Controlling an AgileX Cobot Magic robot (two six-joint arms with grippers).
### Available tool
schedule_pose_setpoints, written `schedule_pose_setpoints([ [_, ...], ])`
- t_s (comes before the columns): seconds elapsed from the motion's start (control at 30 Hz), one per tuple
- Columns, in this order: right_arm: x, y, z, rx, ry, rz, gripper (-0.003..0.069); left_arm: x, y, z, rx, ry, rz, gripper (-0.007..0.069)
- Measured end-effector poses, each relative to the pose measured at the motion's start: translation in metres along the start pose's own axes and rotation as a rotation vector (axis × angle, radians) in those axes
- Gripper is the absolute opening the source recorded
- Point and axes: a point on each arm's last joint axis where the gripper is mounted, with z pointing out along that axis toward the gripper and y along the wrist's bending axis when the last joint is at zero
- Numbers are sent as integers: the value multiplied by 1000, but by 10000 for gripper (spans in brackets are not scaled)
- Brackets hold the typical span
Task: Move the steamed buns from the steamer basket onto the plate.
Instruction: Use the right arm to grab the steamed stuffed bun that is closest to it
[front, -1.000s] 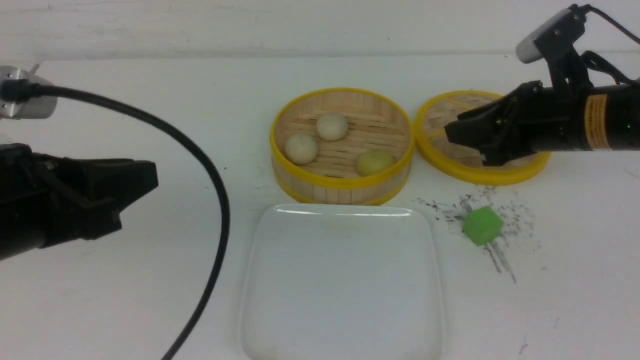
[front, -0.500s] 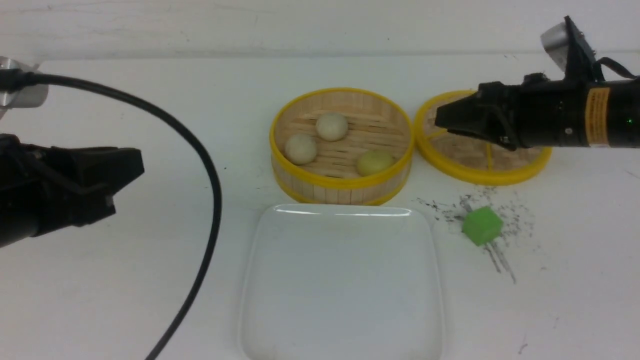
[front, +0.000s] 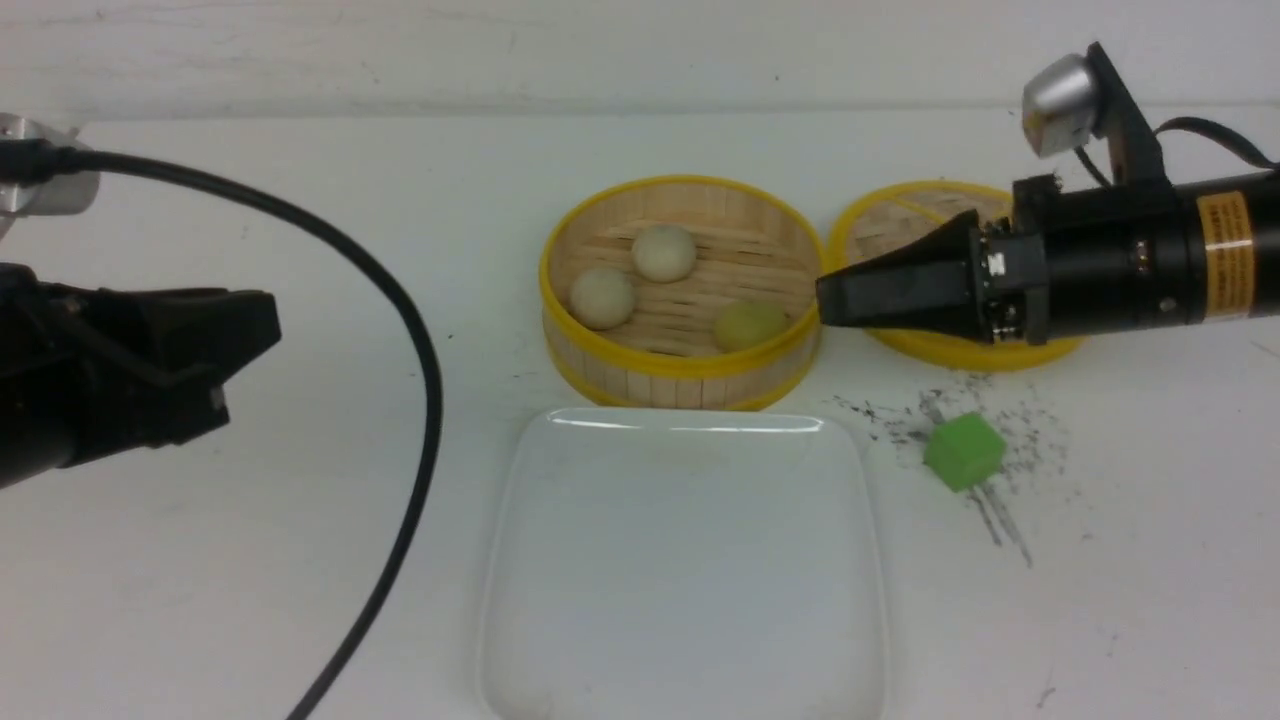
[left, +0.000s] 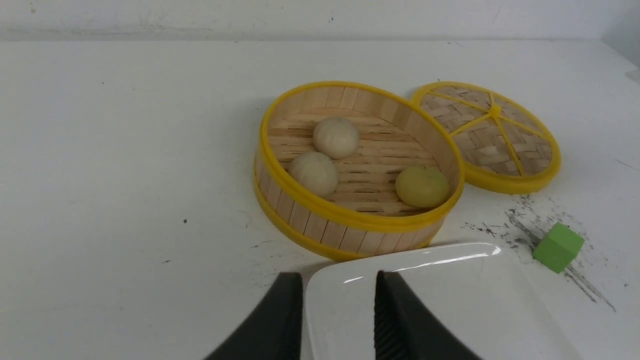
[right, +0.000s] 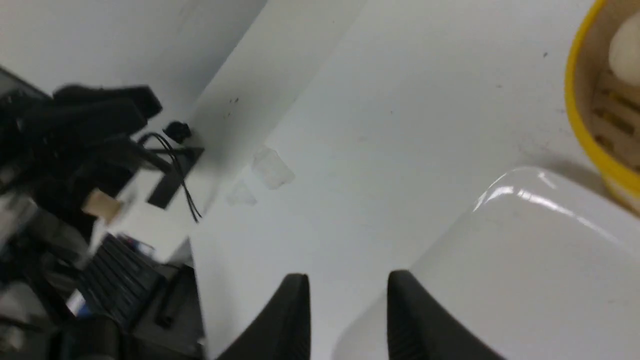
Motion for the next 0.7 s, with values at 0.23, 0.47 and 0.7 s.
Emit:
schedule_pose_setpoints([
  [0.23, 1, 13, -6, 1, 41, -370, 240, -1, 1, 0, -12, -9, 16, 239],
  [0.47, 5, 12, -7, 9, 43, -467, 240, -1, 2, 0, -17, -11, 23, 239],
  [0.7, 12, -22, -20, 295, 29, -443, 240, -1, 2, 0, -18, -12, 37, 239],
])
